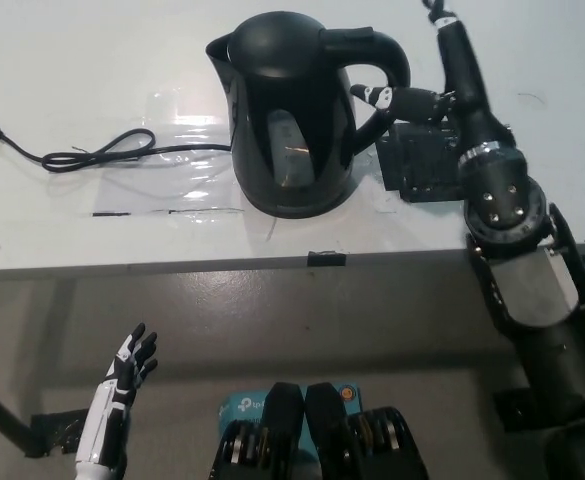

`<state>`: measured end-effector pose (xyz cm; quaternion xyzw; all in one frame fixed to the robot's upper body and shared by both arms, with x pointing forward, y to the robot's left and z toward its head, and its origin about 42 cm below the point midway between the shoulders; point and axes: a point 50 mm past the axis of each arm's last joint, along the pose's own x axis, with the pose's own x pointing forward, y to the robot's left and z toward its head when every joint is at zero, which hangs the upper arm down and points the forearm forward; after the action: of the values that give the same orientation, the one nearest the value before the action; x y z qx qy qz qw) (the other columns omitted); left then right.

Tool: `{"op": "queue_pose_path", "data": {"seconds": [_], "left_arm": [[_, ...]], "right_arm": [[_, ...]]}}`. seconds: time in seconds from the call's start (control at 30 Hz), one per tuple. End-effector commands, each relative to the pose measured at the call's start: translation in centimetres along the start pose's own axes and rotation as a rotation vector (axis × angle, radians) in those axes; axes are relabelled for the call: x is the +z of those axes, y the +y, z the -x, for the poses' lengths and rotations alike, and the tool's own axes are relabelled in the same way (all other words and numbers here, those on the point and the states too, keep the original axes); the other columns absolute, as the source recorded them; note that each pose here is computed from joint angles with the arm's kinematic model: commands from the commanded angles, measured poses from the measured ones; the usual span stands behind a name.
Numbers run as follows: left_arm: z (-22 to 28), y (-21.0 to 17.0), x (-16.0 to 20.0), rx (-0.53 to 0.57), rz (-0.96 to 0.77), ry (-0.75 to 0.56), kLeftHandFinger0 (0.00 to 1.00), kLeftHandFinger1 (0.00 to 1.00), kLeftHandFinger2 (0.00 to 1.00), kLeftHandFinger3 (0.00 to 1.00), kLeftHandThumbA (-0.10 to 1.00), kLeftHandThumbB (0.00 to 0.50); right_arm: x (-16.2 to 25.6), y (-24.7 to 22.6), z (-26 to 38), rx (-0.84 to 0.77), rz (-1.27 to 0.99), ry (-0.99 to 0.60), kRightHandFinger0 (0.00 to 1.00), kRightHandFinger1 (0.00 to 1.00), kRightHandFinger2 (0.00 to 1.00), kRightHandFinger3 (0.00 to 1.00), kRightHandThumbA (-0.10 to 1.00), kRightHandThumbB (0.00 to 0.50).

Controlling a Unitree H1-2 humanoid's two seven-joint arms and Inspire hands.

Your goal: Use the right hand to grab the handle of the kettle from the base and place it on the right side

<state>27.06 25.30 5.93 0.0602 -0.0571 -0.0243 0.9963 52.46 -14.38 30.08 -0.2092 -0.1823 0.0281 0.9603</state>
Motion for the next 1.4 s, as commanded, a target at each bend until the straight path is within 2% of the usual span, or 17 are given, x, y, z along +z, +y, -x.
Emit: {"op": "queue_pose_path", "data": {"seconds": [0.0,0.17,0.5,0.7,0.73,0.77,0.8,0.83,0.87,0.9,0.93,0.97,1.03,1.07,1.1,1.17,1.37], "left_arm": [[-0.8,0.5,1.3,-0.018,-0.025,-0.081,1.0,1.0,1.0,1.0,1.0,0.5],[-0.9,0.7,1.4,-0.021,-0.023,-0.086,1.0,1.0,1.0,1.0,1.0,0.5],[-1.1,0.9,1.4,-0.021,-0.028,-0.088,1.0,1.0,1.0,1.0,1.0,0.5],[-0.8,1.0,1.3,-0.015,-0.008,-0.086,1.0,1.0,1.0,1.0,1.0,0.5],[-0.8,1.0,1.3,-0.016,-0.007,-0.087,1.0,1.0,1.0,1.0,1.0,0.5],[-0.8,1.1,1.4,-0.014,-0.009,-0.089,1.0,1.0,1.0,1.0,1.0,0.5],[-0.9,1.2,1.4,-0.012,-0.01,-0.091,1.0,1.0,1.0,1.0,1.0,0.5],[-1.0,1.2,1.5,-0.01,-0.011,-0.092,1.0,1.0,1.0,1.0,1.0,0.5],[-1.0,1.3,1.5,-0.01,-0.011,-0.094,1.0,1.0,1.0,1.0,1.0,0.5],[-1.0,1.3,1.5,-0.01,-0.01,-0.093,1.0,1.0,1.0,1.0,1.0,0.5],[-1.1,1.3,1.5,-0.01,-0.004,-0.094,1.0,1.0,1.0,1.0,1.0,0.5],[-1.1,1.3,1.5,-0.009,-0.003,-0.093,1.0,1.0,1.0,1.0,1.0,0.5],[-1.2,1.2,1.6,-0.011,-0.003,-0.091,1.0,1.0,1.0,1.0,1.0,0.5],[-1.3,1.2,1.6,-0.013,-0.001,-0.093,1.0,1.0,1.0,1.0,1.0,0.5],[-1.3,1.3,1.6,-0.017,0.002,-0.095,1.0,1.0,1.0,1.0,1.0,0.5],[-1.5,1.4,1.7,-0.016,0.006,-0.102,1.0,1.0,1.0,1.0,1.0,0.5],[-1.2,1.7,1.5,-0.016,0.016,-0.101,1.0,1.0,1.0,1.0,1.0,0.499]], "right_arm": [[3.0,-0.6,-2.8,-0.02,0.028,-0.067,1.0,1.0,1.0,1.0,0.95,0.264],[2.3,-0.3,-3.3,-0.012,0.026,-0.062,1.0,1.0,1.0,1.0,0.95,0.286],[3.3,0.1,-4.1,-0.044,0.009,-0.087,1.0,1.0,1.0,1.0,0.91,0.242],[4.3,2.0,-4.6,-0.21,-0.058,-0.18,1.0,1.0,1.0,1.0,0.59,0.225],[4.4,2.2,-4.7,-0.229,-0.059,-0.184,0.92,1.0,1.0,1.0,0.52,0.213],[4.9,2.4,-5.0,-0.259,-0.036,-0.2,0.77,0.9,1.0,1.0,0.44,0.191],[5.3,2.5,-5.2,-0.272,-0.026,-0.211,0.62,0.75,0.82,0.82,0.32,0.169],[5.7,2.8,-5.5,-0.282,-0.016,-0.222,0.34,0.43,0.56,0.65,0.16,0.17],[5.9,2.9,-5.6,-0.287,-0.009,-0.226,0.24,0.35,0.5,0.61,0.1,0.17],[6.1,3.1,-5.7,-0.297,0.006,-0.23,0.05,0.17,0.34,0.46,-0.03,0.18],[6.4,3.5,-5.9,-0.317,0.057,-0.232,0.0,0.06,0.3,0.37,-0.1,0.189],[6.5,3.6,-6.0,-0.319,0.069,-0.233,0.0,0.1,0.38,0.37,-0.1,0.19],[6.6,3.9,-6.0,-0.335,0.098,-0.244,0.0,0.22,0.66,0.52,-0.1,0.208],[6.6,4.1,-6.2,-0.317,0.097,-0.23,0.0,0.17,0.66,0.55,-0.1,0.18],[6.5,4.2,-6.4,-0.286,0.103,-0.208,0.0,0.23,0.72,0.65,-0.1,0.148],[6.1,4.3,-6.5,-0.262,0.143,-0.192,0.0,0.29,0.75,0.75,-0.1,0.155],[4.5,4.4,-6.1,-0.277,0.134,-0.154,0.0,0.34,0.73,0.77,-0.1,0.168]]}}
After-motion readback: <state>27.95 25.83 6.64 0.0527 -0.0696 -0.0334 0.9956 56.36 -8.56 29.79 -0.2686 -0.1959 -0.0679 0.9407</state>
